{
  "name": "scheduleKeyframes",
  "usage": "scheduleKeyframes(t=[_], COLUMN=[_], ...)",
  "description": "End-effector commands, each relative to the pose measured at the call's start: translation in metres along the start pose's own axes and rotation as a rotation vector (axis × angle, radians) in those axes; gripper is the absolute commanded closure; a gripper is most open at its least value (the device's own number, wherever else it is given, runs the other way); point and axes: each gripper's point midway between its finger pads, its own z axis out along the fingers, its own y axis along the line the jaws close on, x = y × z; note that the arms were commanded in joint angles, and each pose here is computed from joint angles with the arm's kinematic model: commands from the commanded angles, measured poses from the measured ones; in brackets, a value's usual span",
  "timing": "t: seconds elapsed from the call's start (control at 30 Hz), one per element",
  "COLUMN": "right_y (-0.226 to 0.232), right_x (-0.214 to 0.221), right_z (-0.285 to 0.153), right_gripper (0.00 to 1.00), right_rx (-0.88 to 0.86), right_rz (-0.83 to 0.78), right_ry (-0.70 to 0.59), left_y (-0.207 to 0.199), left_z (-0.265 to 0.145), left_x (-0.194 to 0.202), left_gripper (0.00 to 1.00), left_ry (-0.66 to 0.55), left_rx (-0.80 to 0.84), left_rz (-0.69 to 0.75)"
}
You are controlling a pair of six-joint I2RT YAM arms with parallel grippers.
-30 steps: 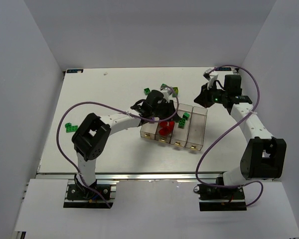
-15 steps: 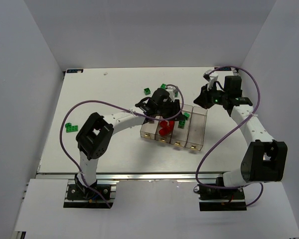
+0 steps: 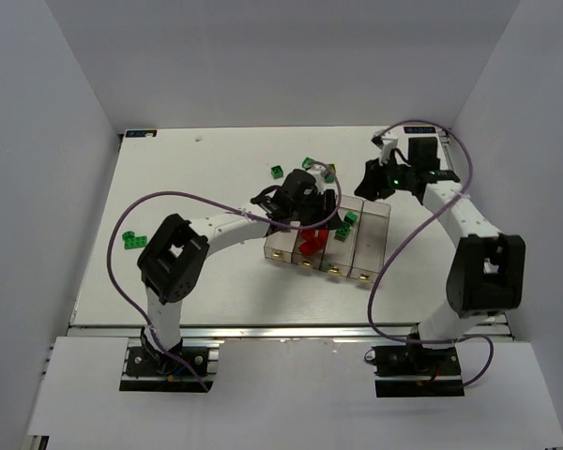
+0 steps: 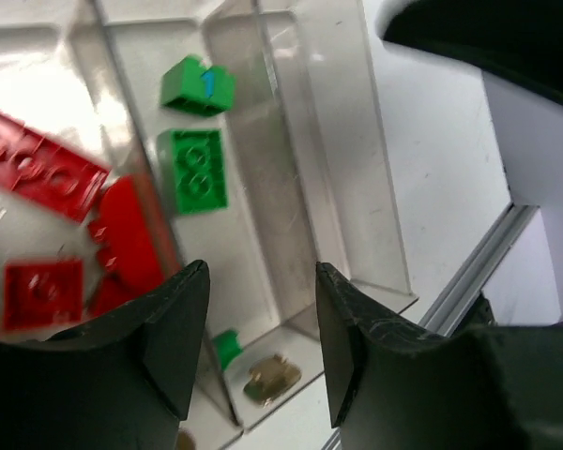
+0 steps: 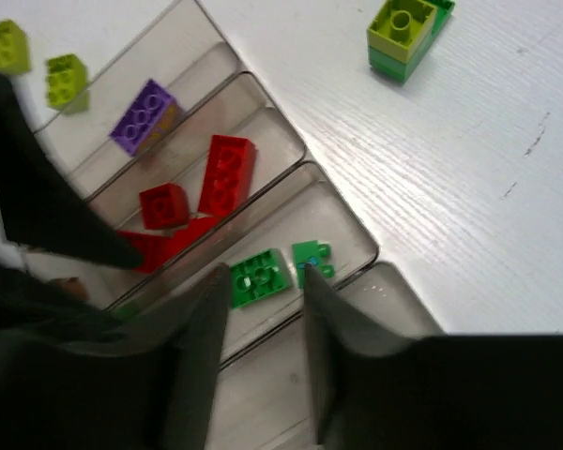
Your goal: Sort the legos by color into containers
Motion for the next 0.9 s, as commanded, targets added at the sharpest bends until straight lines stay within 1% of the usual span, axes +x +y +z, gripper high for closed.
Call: scheduleKeyframes(t=[0.0,0.03,0.07,0.1,0.13,0.17,0.2,0.23,0.27,0.3,0.33,0.37,0.4,0.47,0.57,0.6,0.77,0.87], right_y=[-0.009,-0.016,-0.020,-0.021,-0.030,-0.037,-0.043,-0.051,-0.052,-0.053,-0.057,-0.058,-0.058,-0.067,-0.073,-0.079,-0.087,-0.091], right_x=[-0.026,-0.017,-0.040,-0.045,-0.036,-0.042,-0.059,-0.055,-0.058,-0.074,-0.069,-0.070,-0.080,-0.072,-0.077,-0.074,-0.068,-0.058], right_z=[0.025,0.041,0.046,0.053,0.069,0.076,0.081,0.095,0.103,0.106,0.118,0.124,0.128,0.145,0.163,0.167,0.182,0.188], right_gripper=[0.54,0.42,0.25,0.11,0.11,0.10,0.11,0.11,0.11,0.10,0.11,0.11,0.11,0.11,0.11,0.12,0.16,0.19], right_rx=[0.053,0.050,0.068,0.072,0.093,0.125,0.179,0.195,0.204,0.197,0.192,0.192,0.199,0.231,0.259,0.295,0.348,0.366], right_rz=[-0.011,0.023,0.048,0.058,0.083,0.093,0.093,0.105,0.108,0.094,0.105,0.104,0.098,0.104,0.081,0.074,0.040,0.041], right_ry=[0.035,0.080,0.049,0.049,0.085,0.078,0.050,0.058,0.055,0.025,0.037,0.030,0.011,0.037,0.035,0.040,0.048,0.066], left_y=[-0.007,-0.005,-0.002,0.001,0.010,0.013,0.017,0.022,0.026,0.038,0.044,0.047,0.052,0.058,0.066,0.069,0.075,0.077], left_z=[-0.044,-0.052,-0.069,-0.077,-0.087,-0.104,-0.112,-0.132,-0.140,-0.145,-0.153,-0.159,-0.169,-0.179,-0.195,-0.198,-0.221,-0.227], left_x=[-0.029,-0.030,-0.026,-0.026,-0.028,-0.028,-0.027,-0.036,-0.035,-0.024,-0.024,-0.021,-0.012,-0.007,0.003,0.006,0.011,0.013], left_gripper=[0.41,0.41,0.41,0.40,0.35,0.33,0.30,0.24,0.20,0.18,0.15,0.14,0.13,0.13,0.13,0.13,0.13,0.12], left_ry=[-0.137,-0.157,-0.176,-0.191,-0.219,-0.245,-0.258,-0.321,-0.338,-0.336,-0.366,-0.384,-0.399,-0.430,-0.461,-0.464,-0.528,-0.537], left_rx=[-0.030,-0.039,-0.049,-0.064,-0.109,-0.129,-0.151,-0.203,-0.223,-0.256,-0.282,-0.286,-0.294,-0.303,-0.321,-0.330,-0.353,-0.365], left_rz=[0.014,0.011,0.010,0.010,0.006,0.008,0.010,-0.003,-0.014,-0.030,-0.045,-0.075,-0.094,-0.136,-0.184,-0.195,-0.231,-0.241])
